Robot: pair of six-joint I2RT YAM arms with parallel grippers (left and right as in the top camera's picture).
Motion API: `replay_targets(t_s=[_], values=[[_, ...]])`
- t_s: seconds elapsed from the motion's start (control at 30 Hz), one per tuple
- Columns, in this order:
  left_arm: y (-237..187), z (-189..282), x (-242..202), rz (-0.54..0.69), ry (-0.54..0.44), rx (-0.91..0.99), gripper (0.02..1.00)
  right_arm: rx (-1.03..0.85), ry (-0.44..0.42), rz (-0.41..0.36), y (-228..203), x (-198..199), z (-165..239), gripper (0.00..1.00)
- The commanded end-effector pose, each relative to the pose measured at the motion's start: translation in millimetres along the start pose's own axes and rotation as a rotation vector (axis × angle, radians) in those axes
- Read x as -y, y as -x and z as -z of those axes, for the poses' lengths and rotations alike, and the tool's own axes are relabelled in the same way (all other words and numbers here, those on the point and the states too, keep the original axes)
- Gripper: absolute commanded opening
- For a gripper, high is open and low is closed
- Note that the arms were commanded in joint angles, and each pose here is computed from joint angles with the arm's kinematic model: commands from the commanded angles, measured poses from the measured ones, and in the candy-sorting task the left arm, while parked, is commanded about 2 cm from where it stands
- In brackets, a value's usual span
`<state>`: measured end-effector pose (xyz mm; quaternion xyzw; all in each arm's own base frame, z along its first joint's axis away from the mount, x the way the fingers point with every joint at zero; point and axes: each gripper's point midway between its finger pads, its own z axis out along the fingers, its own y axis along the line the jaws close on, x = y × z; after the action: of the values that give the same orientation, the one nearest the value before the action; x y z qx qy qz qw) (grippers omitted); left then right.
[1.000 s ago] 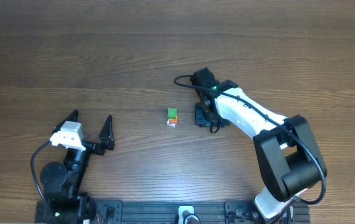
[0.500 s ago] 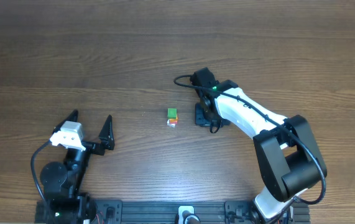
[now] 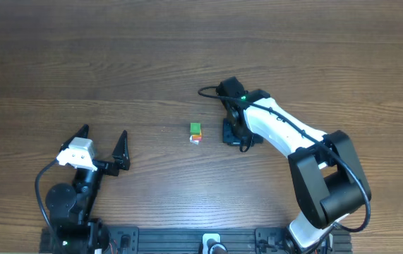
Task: Stack Cubes
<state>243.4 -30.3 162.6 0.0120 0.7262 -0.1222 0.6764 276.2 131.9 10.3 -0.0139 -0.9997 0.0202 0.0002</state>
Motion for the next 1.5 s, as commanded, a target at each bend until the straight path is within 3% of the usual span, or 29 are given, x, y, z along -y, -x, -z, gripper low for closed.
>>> replay_targets(t_s=[0.03, 0.27, 0.5, 0.73, 1.5], values=[[-1, 0, 0, -0.015, 0.000, 0.000, 1.000, 0.084, 0.023, 0.003, 23, -9, 44, 0.066], [-1, 0, 0, -0.015, 0.000, 0.001, 1.000, 0.160, 0.029, 0.009, 43, -15, 124, 0.012], [-1, 0, 0, -0.015, 0.000, 0.001, 1.000, 0.208, 0.099, 0.043, 25, -66, 172, 0.009], [-1, 0, 0, -0.015, 0.000, 0.001, 1.000, 0.180, 0.120, 0.024, -6, -106, 168, 0.009], [-1, 0, 0, -0.015, 0.000, 0.001, 1.000, 0.089, 0.050, -0.005, 4, -120, 129, 0.009]])
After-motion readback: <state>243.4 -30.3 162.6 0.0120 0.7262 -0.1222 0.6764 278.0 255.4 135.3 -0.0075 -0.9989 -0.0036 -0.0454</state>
